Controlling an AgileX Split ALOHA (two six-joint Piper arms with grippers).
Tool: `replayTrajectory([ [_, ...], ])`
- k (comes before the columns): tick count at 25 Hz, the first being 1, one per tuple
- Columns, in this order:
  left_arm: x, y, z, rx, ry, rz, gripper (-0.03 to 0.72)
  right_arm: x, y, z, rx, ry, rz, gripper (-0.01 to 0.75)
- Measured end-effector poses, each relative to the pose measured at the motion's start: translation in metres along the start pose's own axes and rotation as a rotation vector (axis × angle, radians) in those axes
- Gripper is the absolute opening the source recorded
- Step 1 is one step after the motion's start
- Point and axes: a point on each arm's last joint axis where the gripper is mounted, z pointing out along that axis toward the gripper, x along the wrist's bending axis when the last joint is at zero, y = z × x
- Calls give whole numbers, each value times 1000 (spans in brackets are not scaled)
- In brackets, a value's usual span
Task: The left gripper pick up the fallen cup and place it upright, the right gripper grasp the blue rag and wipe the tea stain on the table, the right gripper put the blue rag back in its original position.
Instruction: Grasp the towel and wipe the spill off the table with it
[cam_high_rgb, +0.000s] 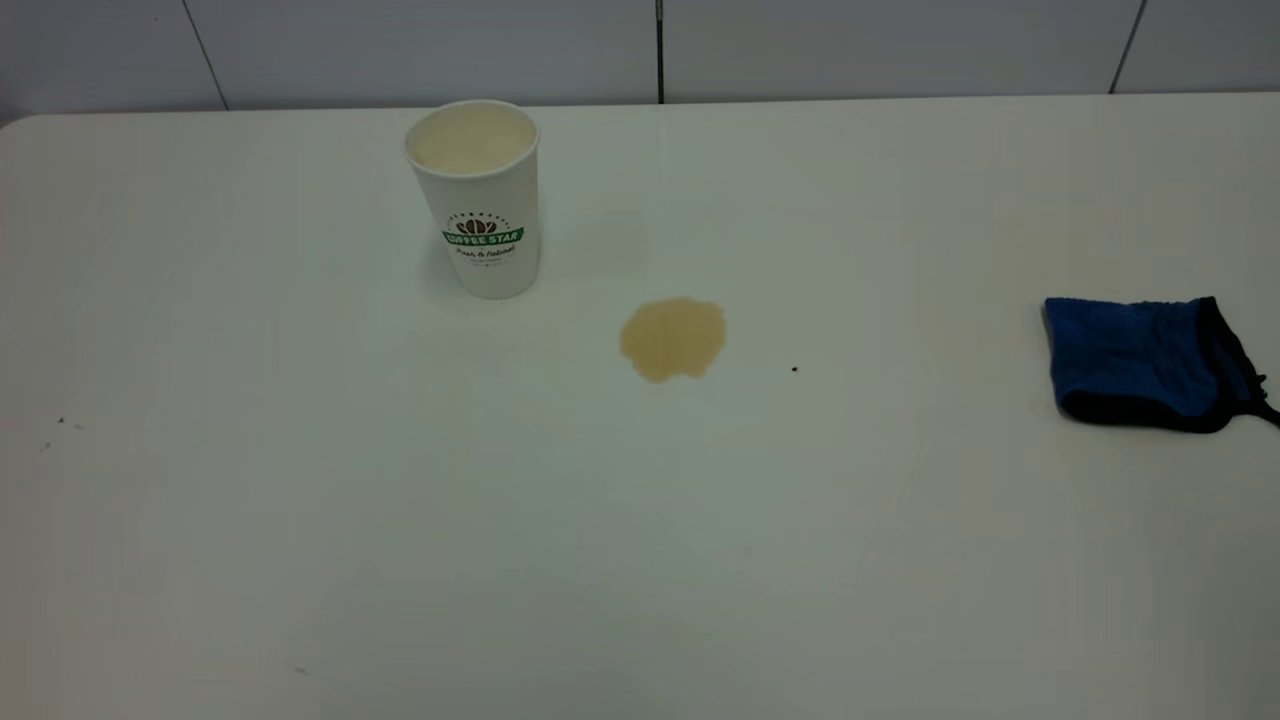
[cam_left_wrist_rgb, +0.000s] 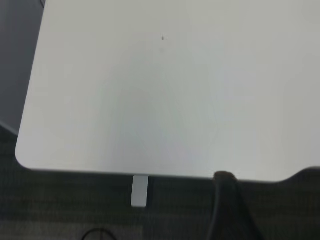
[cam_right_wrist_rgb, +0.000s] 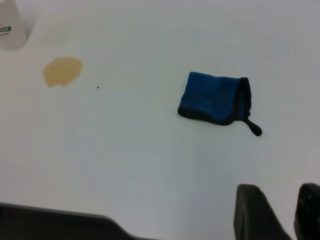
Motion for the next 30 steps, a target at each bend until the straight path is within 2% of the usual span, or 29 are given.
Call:
replayTrajectory([
  [15, 2, -15, -12, -123, -6, -14, 465, 0, 0, 0, 0, 0, 0, 238],
  [30, 2, -15, -12, -124, -6, -14, 465, 0, 0, 0, 0, 0, 0, 238],
])
